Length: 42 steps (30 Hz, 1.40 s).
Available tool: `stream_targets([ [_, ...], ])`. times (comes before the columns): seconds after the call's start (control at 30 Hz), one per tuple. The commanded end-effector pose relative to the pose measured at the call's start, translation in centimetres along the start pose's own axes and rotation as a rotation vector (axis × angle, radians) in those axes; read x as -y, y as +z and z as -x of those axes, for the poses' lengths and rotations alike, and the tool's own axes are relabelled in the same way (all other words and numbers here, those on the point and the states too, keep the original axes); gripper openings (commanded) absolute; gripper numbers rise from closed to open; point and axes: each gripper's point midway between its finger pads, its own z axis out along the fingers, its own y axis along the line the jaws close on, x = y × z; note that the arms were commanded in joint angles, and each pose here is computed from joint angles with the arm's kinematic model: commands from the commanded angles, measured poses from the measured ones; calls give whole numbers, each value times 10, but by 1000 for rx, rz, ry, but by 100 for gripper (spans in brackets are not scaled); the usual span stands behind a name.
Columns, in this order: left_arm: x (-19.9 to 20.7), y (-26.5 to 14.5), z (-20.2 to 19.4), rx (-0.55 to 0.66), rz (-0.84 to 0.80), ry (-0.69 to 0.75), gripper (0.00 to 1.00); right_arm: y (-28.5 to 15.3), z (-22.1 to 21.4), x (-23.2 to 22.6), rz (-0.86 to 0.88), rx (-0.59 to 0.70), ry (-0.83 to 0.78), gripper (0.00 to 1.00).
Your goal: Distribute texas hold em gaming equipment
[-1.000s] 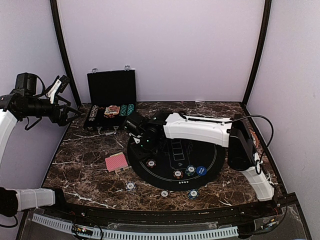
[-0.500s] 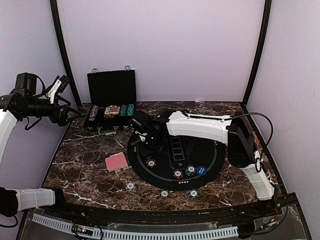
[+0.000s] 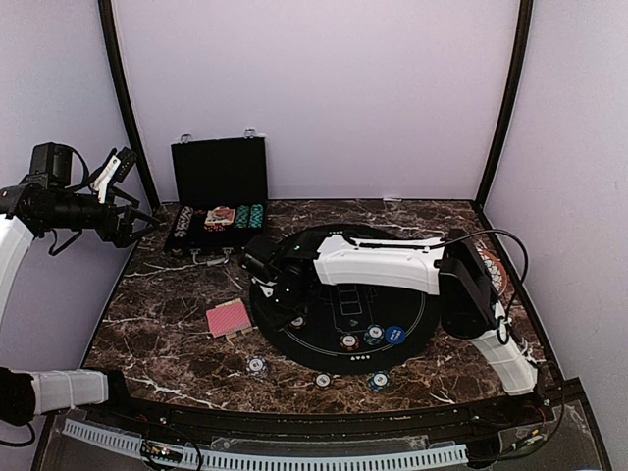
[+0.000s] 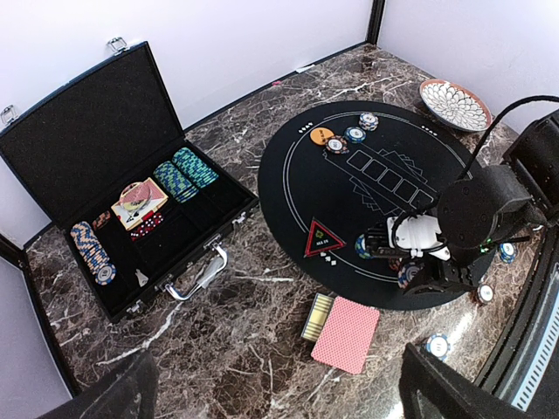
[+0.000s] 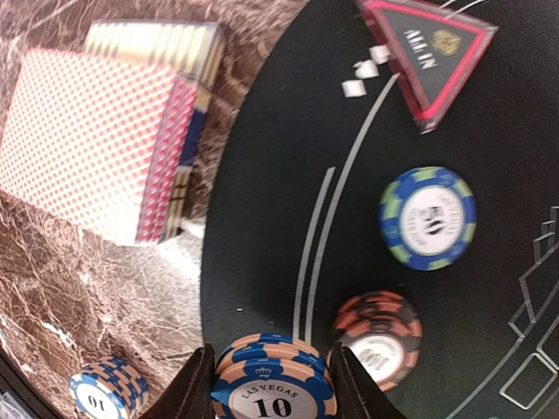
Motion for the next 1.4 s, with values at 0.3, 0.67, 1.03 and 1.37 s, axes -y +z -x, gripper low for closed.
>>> stream_targets([
  [0.3,3,-3,0,7,-6,16,99,23,-11,-11,28,-21,6,19],
  [0.67,3,-2,0,9,-6,17,99,34,-24,-13,35,-45,9,28],
  [1.03,3,-2,-1,7,-7,15,99,23,-16,-17,46,-24,4,54],
  [1.37,4,-2,-1,7,-9,15,99,-29,9,-23,32,73,-7,54],
])
